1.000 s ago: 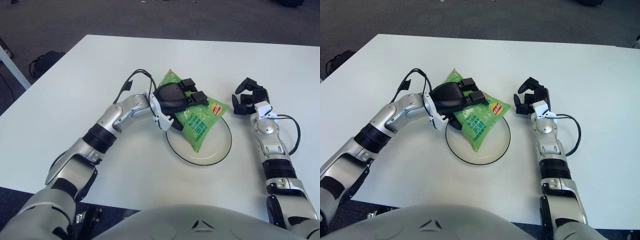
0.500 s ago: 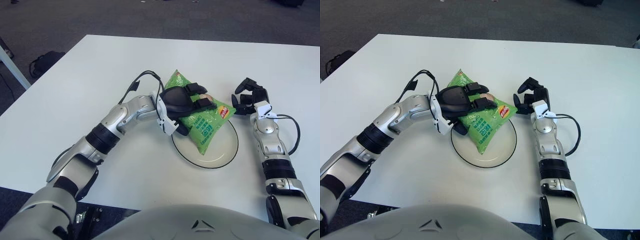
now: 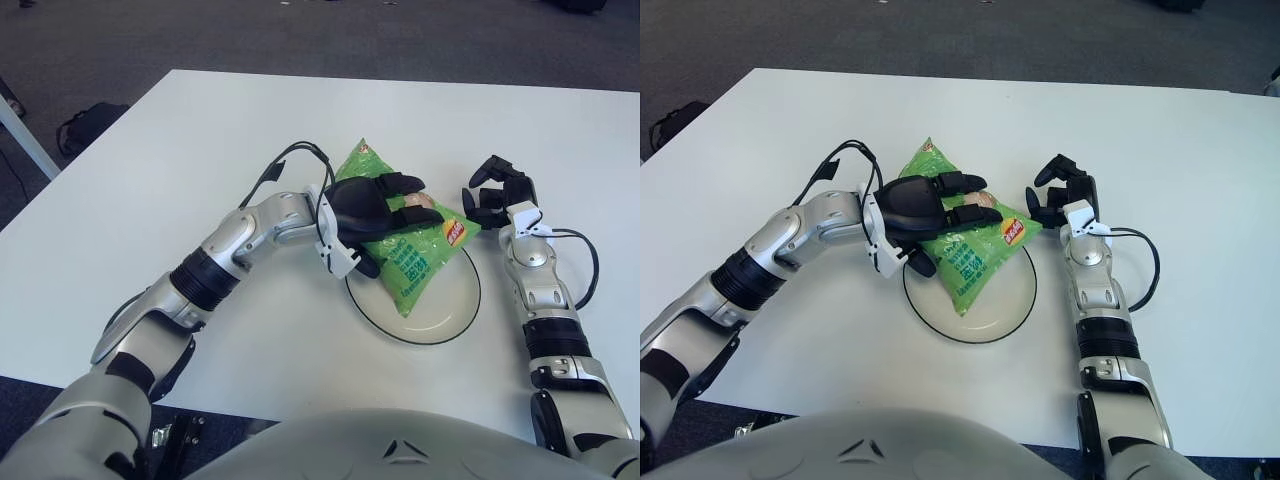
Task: Put the snack into the plate.
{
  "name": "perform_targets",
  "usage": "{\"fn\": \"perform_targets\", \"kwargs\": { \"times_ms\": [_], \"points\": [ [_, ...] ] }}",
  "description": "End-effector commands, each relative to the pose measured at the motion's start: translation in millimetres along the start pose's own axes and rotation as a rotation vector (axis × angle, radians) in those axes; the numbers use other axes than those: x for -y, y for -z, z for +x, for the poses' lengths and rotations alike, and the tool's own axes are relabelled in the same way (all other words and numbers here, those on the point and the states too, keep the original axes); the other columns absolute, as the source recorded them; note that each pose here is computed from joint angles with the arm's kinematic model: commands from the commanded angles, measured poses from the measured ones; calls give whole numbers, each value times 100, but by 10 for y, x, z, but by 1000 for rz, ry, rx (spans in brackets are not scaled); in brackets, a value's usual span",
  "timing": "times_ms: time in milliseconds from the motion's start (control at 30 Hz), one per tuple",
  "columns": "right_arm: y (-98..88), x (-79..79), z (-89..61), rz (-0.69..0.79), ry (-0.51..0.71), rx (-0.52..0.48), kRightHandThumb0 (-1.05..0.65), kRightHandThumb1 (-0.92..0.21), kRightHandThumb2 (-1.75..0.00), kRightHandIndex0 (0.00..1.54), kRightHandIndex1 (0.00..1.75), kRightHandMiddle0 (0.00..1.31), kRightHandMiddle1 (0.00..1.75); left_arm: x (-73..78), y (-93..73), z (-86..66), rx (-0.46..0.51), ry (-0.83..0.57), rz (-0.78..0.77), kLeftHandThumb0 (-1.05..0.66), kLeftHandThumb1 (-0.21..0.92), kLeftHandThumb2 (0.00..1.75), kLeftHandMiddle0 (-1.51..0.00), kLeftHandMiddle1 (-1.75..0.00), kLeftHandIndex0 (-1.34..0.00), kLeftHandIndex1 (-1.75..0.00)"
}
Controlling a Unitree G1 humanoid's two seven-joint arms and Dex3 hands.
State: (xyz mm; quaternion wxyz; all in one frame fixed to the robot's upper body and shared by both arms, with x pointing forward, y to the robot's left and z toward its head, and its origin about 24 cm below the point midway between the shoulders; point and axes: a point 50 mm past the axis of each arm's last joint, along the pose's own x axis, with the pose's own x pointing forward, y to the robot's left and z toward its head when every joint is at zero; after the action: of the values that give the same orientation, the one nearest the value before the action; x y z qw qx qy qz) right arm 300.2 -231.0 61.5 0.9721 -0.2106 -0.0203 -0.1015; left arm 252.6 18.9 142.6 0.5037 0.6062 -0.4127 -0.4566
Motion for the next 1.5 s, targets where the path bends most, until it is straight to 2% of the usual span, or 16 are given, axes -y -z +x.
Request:
{"fn": "perform_targets", "kwargs": {
  "times_ms": [0,33,100,133,167,200,233,267,300,367,500,600,900,1100,1267,1467],
  "points": [
    [301,-126,-159,-45,-63,-146,-50,-27,-137,128,175,65,175,39,-27,-12,-3,-1,-11,-71,92,80,-1,-14,0,-27],
    [300,-127,-158,-49,-64,-147,-50,-26,-138,128,175,66,175,38,-32,-10,-4,-7,-9,-70,92,79,-4,-23,0,-30],
    [300,-127,-153,-51,-69,-152,-50,-26,-139,129,175,66,175,35,-40,-8,-8,-24,-7,-69,92,76,-4,-56,0,-37],
    [300,-126,-151,-49,-72,-155,-50,-26,-139,129,175,66,175,34,-43,-9,-11,-32,-6,-68,92,74,-9,-77,0,-45],
    [302,-127,-150,-45,-76,-159,-50,-26,-139,129,175,66,175,31,-48,-7,-12,-51,-4,-67,92,70,-17,-110,0,-59],
    [304,-127,-149,-38,-80,-162,-50,-26,-139,129,175,66,175,28,-44,-8,-12,-73,-4,-66,90,68,-23,-123,0,-70],
    [304,-127,-149,-33,-82,-162,-50,-26,-139,128,175,66,175,27,-39,-8,-12,-87,-4,-64,86,68,-35,-142,-4,-93],
    [305,-126,-149,-30,-83,-163,-50,-26,-139,128,175,66,175,27,-37,-8,-12,-96,-3,-62,81,70,-45,-154,-10,-112],
    [306,-125,-148,-28,-84,-164,-50,-26,-139,127,175,66,175,29,-26,-6,-12,-103,-3,-61,78,71,-51,-161,-14,-125],
    [309,-124,-150,-21,-85,-166,-50,-26,-138,127,175,66,175,35,6,7,-17,-116,4,-50,74,74,-61,-168,-26,-145],
    [313,-121,-153,-9,-87,-168,-50,-27,-137,126,175,65,175,27,15,17,-21,-144,40,-43,61,89,-81,-173,-42,-162],
    [315,-117,-153,-6,-87,-168,-50,-27,-137,125,175,65,175,9,33,36,-30,-146,84,-43,54,97,-93,-174,-48,-165],
    [319,-108,-160,-19,-86,-164,-50,-27,-137,125,175,65,175,-65,56,40,-77,-53,206,-44,45,106,-117,-175,-57,-164],
    [315,-101,-168,-18,-86,-160,-50,-27,-137,124,175,65,175,-84,78,52,-99,-8,245,-45,42,110,-122,-175,-59,-164],
    [316,-94,-174,-16,-84,-162,-50,-27,-137,124,175,65,175,-87,111,-6,-124,-48,234,-46,37,116,-125,-175,-62,-164],
    [328,-90,-179,-9,-84,-166,-50,-27,-137,124,175,65,175,-111,133,11,-142,-46,241,-48,32,119,-123,-175,-69,-159]
  ]
}}
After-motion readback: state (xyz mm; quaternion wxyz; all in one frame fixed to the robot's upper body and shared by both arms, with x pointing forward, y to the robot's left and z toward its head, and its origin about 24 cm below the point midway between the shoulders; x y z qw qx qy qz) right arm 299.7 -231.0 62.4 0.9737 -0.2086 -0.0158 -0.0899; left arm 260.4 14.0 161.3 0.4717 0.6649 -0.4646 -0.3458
